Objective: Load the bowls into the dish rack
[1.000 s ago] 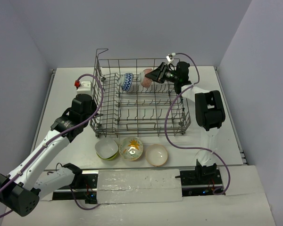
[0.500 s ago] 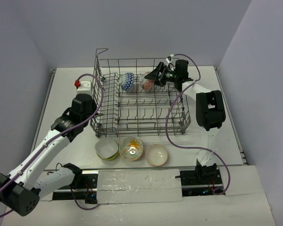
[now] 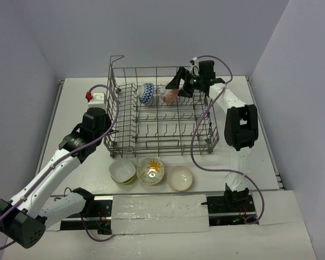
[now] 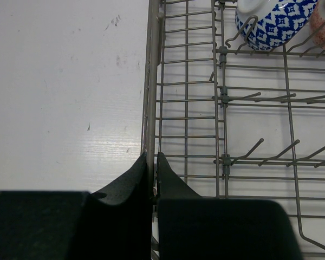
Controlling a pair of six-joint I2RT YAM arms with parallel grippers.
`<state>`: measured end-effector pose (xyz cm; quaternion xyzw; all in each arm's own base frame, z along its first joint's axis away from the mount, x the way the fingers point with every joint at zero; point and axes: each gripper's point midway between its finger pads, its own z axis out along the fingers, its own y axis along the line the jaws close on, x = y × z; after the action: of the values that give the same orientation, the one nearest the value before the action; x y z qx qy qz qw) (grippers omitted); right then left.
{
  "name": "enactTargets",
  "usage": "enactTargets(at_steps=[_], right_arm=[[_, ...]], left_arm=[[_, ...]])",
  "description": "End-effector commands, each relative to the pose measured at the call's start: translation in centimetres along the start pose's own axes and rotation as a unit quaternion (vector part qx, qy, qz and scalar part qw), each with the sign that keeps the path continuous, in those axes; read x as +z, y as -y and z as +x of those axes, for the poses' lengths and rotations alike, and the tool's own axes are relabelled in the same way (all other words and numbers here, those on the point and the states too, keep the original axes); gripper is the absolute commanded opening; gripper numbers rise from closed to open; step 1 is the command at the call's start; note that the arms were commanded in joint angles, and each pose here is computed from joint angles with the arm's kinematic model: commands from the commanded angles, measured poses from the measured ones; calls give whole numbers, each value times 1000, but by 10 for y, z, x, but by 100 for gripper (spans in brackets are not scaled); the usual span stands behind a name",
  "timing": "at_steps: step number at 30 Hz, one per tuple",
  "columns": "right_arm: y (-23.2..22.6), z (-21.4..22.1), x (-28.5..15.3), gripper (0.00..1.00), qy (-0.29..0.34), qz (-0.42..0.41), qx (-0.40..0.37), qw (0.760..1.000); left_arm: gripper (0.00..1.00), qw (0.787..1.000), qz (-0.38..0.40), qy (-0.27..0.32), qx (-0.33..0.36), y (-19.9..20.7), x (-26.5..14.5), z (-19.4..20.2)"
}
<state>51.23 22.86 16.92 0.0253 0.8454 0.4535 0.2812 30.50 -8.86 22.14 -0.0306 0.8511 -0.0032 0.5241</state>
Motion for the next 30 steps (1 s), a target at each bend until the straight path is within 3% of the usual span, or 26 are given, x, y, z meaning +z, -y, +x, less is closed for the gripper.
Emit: enactTargets(at_steps=[1, 13, 17, 21, 24, 28, 30], right_arm=[[-6, -46, -39, 100, 66, 73, -70, 993], [-10, -57, -78, 100, 91, 148, -101, 980], [-52, -53, -109, 100, 123, 124, -139, 975], [-105, -3, -122, 100, 123, 93, -209, 966], [-153, 47, -135, 100, 144, 101, -301, 937], [-153, 123, -129, 100, 80, 85, -330, 937], [-166, 154, -141, 93, 68, 56, -342, 935]], left_arm=[[0, 999, -26, -16, 18, -13, 0, 8], [0, 1000, -21, -14, 16, -12, -1, 7], [0, 1000, -22, -15, 17, -12, 0, 7], [0, 1000, -21, -15, 17, -12, 0, 7], [0, 1000, -20, -17, 17, -11, 0, 8], [0, 1000, -22, -14, 16, -12, -1, 6], [0, 1000, -23, -9, 14, -13, -3, 4]])
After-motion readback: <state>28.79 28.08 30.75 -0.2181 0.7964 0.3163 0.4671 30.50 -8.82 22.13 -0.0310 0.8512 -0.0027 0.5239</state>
